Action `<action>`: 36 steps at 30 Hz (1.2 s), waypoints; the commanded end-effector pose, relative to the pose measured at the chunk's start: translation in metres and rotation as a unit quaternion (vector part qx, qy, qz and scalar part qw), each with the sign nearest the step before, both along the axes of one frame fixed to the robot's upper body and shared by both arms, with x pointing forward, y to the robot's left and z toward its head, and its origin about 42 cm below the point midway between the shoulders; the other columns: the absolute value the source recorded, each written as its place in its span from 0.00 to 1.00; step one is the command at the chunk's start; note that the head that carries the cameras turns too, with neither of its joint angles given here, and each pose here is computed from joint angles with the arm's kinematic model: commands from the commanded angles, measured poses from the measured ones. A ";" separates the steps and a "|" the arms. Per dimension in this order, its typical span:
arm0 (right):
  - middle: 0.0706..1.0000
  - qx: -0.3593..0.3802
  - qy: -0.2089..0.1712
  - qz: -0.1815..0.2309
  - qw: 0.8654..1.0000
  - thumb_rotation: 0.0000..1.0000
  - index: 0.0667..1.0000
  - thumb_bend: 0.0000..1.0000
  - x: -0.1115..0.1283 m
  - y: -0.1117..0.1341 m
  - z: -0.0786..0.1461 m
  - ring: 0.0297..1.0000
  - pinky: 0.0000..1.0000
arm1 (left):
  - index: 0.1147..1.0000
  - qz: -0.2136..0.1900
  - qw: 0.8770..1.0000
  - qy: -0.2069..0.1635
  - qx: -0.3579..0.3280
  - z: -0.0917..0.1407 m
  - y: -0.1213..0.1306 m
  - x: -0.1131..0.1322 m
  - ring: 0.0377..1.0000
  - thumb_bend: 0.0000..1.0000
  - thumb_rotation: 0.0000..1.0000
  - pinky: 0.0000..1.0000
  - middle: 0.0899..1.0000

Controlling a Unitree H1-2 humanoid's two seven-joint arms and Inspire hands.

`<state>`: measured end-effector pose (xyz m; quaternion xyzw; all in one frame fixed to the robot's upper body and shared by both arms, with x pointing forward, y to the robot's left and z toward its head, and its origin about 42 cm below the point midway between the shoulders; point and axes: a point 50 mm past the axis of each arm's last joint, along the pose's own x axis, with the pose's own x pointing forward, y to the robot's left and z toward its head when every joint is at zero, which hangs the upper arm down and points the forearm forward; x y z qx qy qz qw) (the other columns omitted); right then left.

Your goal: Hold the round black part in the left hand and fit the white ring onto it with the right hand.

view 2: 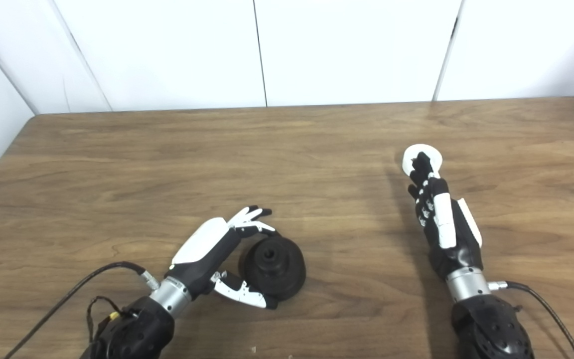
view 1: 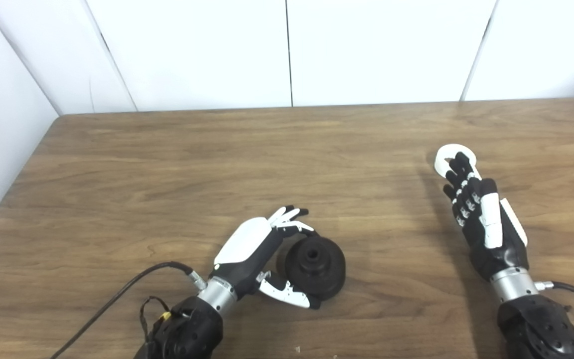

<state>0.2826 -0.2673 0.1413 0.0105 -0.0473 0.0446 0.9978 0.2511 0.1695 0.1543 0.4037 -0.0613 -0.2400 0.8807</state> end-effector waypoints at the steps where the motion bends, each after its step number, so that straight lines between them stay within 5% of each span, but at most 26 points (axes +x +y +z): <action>1: 0.99 0.004 -0.042 0.006 0.999 1.00 1.00 0.71 0.009 0.003 0.021 1.00 1.00 | 0.63 -0.008 1.000 -0.026 0.007 0.007 0.000 0.004 1.00 0.89 0.25 0.91 0.95; 13: 0.99 -0.017 -0.056 -0.005 0.998 1.00 1.00 0.70 0.011 0.002 0.025 1.00 1.00 | 0.63 -0.028 0.998 -0.044 0.044 0.011 0.001 0.005 1.00 0.89 0.23 0.97 0.94; 18: 0.93 -0.090 -0.089 -0.033 0.991 0.75 0.92 0.62 0.019 -0.005 0.039 0.96 0.92 | 0.63 -0.028 0.997 -0.045 0.047 0.011 0.003 0.006 1.00 0.90 0.24 0.93 0.94; 19: 0.93 -0.144 -0.111 -0.056 0.982 0.73 0.92 0.62 0.028 -0.010 0.052 0.96 0.92 | 0.63 -0.029 0.997 -0.046 0.048 0.010 0.004 0.006 1.00 0.90 0.24 0.93 0.94; 20: 0.88 -0.194 -0.128 -0.076 0.970 0.48 0.82 0.71 0.035 -0.015 0.063 0.90 0.85 | 0.62 -0.029 0.997 -0.046 0.048 0.010 0.005 0.007 1.00 0.90 0.24 0.94 0.94; 22: 0.86 -0.284 -0.157 -0.107 0.940 0.43 0.77 0.76 0.047 -0.021 0.084 0.89 0.84 | 0.62 -0.029 0.997 -0.046 0.052 0.009 0.006 0.007 1.00 0.90 0.25 0.94 0.94; 27: 0.86 -0.374 -0.179 -0.128 0.901 0.34 0.71 0.83 0.068 -0.026 0.107 0.92 0.90 | 0.62 -0.031 0.997 -0.048 0.052 0.007 0.008 0.007 1.00 0.90 0.25 0.96 0.94; 31: 0.88 -0.412 -0.183 -0.129 0.883 0.30 0.69 0.88 0.086 -0.031 0.117 0.96 0.94 | 0.62 -0.030 0.997 -0.045 0.051 0.006 0.010 0.007 1.00 0.90 0.25 0.94 0.94; 36: 0.90 -0.432 -0.160 -0.132 0.878 0.28 0.69 0.93 0.110 -0.037 0.121 0.98 1.00 | 0.62 -0.024 0.998 -0.040 0.051 0.003 0.014 0.005 1.00 0.90 0.26 0.93 0.94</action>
